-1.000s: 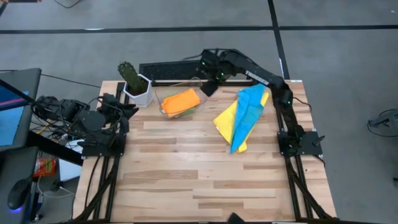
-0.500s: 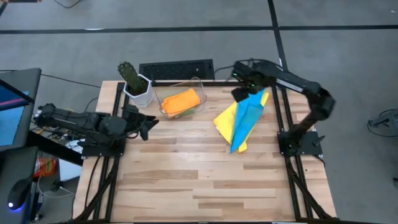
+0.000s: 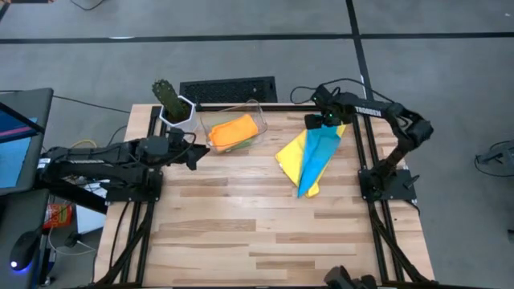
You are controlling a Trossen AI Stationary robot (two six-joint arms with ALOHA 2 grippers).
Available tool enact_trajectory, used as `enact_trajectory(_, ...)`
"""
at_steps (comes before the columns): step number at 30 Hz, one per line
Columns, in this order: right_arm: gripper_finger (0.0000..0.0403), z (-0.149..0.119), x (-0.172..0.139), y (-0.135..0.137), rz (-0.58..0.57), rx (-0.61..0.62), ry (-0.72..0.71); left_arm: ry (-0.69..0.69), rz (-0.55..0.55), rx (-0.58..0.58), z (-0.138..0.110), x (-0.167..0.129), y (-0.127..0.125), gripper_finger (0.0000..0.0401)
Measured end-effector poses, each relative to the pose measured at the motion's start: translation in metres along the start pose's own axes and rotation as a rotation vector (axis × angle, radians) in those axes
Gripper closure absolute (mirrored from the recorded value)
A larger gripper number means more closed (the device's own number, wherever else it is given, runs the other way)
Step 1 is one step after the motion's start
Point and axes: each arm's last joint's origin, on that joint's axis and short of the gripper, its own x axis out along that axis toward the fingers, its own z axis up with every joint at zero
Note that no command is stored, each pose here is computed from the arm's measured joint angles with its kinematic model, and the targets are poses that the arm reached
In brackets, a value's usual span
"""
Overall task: Fold microfiber towels
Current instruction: Fold the blue microfiber cloth
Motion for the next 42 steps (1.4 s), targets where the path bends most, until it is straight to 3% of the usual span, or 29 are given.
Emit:
enact_trajectory(9,0.0183,0.001,0.033,0.007,-0.003,-0.040,0.074,-0.017,0.012,-0.012,0.003,0.001,0.002,0.0256)
enact_trajectory(18,0.0301,0.002,0.017,0.014,0.050,-0.115,-0.001,-0.031,0.026,-0.014,0.003,0.001,0.002,0.0256)
enact_trajectory(30,0.0391,0.004,0.008,0.019,0.095,-0.146,-0.033,-0.032,0.026,-0.027,0.003,0.001,0.003,0.0256)
enact_trajectory(36,0.0388,0.010,-0.024,0.050,0.172,-0.250,-0.066,-0.030,0.024,-0.031,0.003,0.001,0.002,0.0256)
enact_trajectory(39,0.0394,0.004,-0.056,0.077,0.298,-0.355,-0.111,-0.019,0.014,-0.030,0.003,0.001,0.002,0.0257)
enact_trajectory(42,0.0391,-0.017,-0.092,0.103,0.456,-0.492,-0.127,-0.015,0.010,-0.029,0.003,0.001,0.002,0.0257)
